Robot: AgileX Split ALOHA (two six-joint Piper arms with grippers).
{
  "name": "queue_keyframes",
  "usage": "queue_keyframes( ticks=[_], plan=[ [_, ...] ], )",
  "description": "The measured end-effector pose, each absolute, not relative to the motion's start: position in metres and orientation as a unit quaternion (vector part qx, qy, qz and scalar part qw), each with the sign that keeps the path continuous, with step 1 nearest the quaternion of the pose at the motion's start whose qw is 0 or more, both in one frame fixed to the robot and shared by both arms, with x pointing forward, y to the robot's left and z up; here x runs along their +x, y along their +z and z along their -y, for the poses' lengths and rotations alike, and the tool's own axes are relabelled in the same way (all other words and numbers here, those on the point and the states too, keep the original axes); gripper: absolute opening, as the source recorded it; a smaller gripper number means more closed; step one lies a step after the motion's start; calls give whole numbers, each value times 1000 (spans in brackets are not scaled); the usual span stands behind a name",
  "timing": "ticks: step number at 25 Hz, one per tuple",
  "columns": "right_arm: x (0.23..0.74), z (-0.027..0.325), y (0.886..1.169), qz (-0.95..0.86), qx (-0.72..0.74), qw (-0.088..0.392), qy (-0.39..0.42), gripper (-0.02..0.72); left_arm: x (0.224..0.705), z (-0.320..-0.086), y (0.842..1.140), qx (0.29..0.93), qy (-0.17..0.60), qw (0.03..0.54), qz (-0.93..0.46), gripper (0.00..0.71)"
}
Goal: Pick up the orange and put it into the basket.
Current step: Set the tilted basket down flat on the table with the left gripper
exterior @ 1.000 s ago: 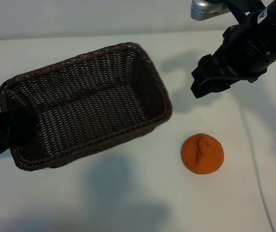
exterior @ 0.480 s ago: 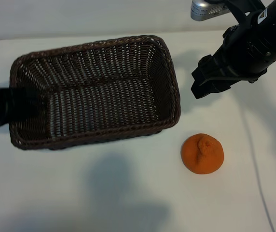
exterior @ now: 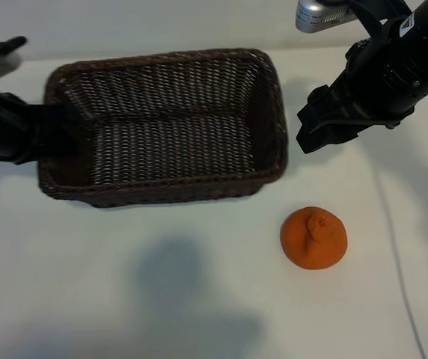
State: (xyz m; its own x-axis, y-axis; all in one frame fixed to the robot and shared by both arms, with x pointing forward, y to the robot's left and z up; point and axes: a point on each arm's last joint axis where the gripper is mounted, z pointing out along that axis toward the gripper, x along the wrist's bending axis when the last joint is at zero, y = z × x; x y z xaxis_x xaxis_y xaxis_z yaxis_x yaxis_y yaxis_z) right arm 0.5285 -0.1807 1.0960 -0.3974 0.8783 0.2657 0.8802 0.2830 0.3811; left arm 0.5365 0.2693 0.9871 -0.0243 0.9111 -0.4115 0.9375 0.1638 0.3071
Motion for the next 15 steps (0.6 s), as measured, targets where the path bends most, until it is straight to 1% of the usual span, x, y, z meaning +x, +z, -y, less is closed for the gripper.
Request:
queue_keyframes(
  ticks=[4,8,11,15],
  plan=[
    [528,181,1096,801,-549,2,-239,575,550,-252,973,663,-36,255,-703,151],
    [528,181,1096,801,-549,2,-239,575,563,-239,967,669,-43,251,-698,151],
    [528,181,1096,801,-549,2,-239,575,573,-234,965,667,-41,255,-699,151],
    [528,181,1096,801,-549,2,-239,575,581,-233,959,661,-38,254,-705,151]
  ],
)
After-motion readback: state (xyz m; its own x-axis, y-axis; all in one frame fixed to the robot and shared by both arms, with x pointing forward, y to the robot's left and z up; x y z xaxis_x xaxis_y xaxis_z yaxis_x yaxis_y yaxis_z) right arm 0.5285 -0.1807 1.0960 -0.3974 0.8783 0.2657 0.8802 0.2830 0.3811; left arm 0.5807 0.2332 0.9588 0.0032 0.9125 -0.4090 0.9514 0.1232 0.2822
